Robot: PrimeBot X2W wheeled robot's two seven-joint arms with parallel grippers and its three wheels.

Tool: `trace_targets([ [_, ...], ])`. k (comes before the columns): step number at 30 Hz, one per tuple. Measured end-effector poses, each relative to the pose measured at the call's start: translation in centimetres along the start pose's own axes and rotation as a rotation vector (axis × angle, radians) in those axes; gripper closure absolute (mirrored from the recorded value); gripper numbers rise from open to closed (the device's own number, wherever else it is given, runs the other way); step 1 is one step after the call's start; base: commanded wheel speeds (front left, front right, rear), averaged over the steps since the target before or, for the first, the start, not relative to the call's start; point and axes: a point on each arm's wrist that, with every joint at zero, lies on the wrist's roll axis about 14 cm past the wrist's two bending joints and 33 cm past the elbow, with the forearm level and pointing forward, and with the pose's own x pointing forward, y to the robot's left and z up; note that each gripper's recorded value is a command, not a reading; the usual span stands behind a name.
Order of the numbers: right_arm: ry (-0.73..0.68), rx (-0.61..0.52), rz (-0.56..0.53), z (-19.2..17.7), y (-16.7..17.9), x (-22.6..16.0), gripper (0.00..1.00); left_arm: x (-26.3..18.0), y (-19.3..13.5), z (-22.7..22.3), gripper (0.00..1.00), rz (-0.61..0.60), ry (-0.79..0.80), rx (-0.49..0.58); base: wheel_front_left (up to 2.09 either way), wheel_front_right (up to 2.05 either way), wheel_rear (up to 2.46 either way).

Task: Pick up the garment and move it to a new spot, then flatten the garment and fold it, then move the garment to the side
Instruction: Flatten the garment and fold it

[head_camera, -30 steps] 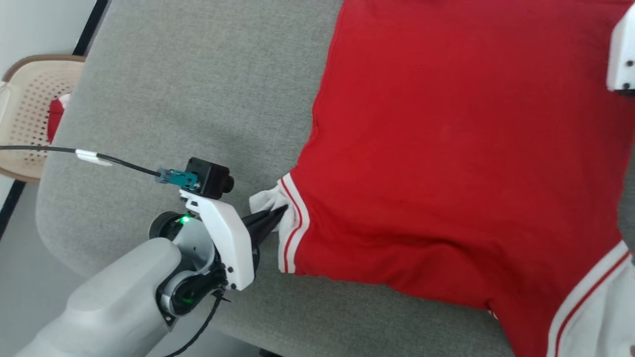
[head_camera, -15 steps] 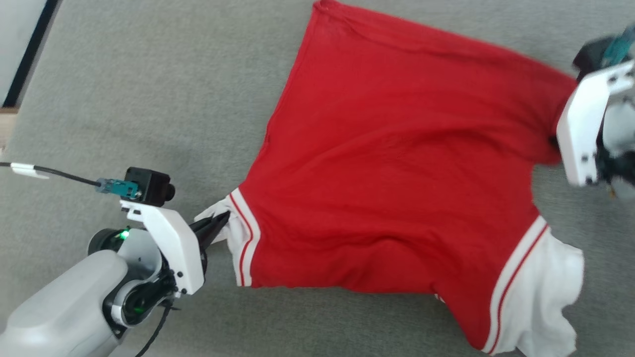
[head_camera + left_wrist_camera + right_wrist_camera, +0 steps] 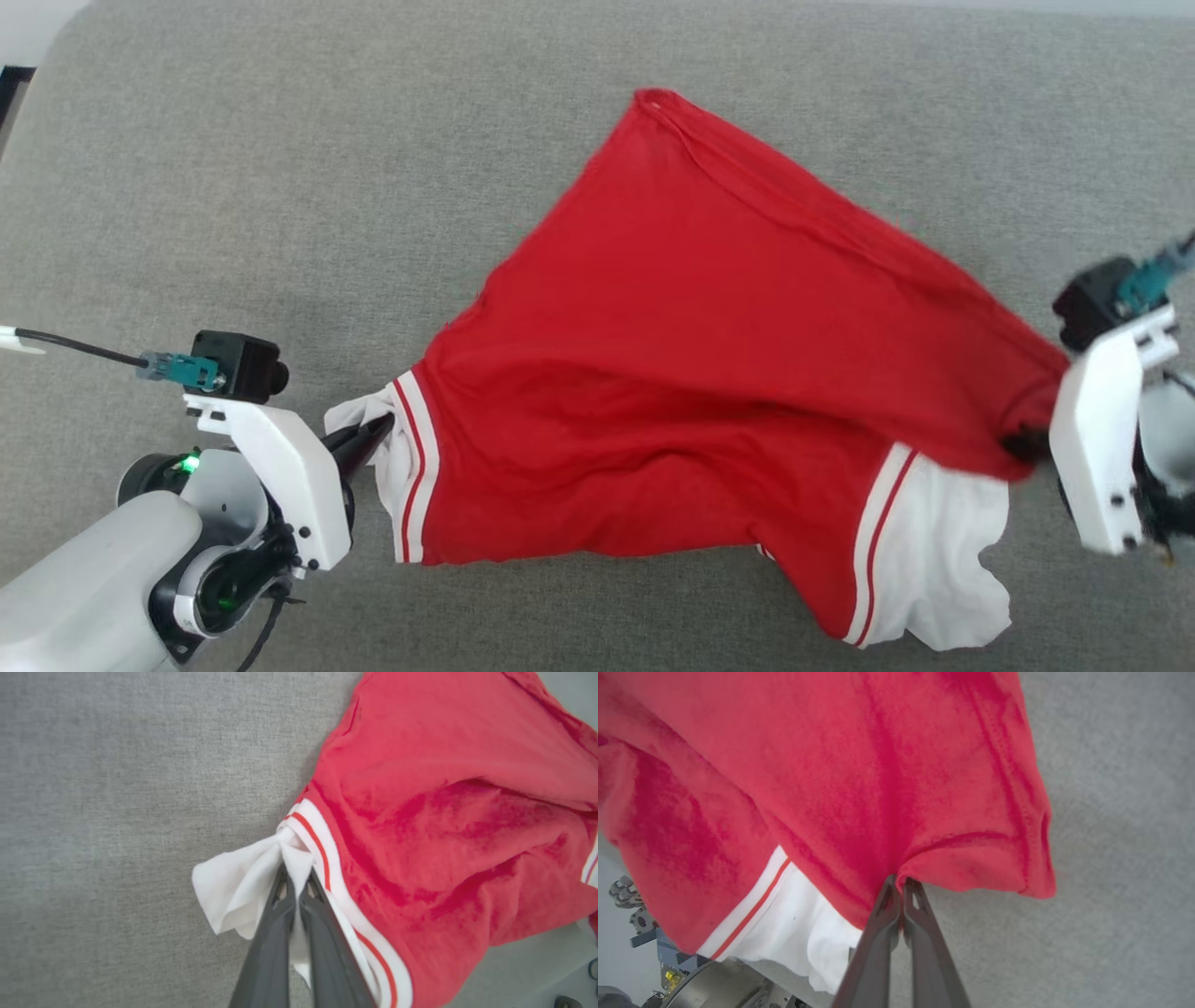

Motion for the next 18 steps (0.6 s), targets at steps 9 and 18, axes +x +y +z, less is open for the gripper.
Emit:
trace_targets([
  [9, 0.037, 0.125, 0.012, -5.0, 1.2, 1.2, 1.00, 0.0, -0.3, -0.2, 1.00, -0.007, 0.006, -0.003, 0.00, 0.00, 0.00],
  [18, -0.042, 0.166, -0.003, -4.4, 0.9, 2.4, 0.00, 0.1, -0.3, -0.4, 1.00, -0.007, 0.001, -0.016, 0.00, 0.00, 0.00],
])
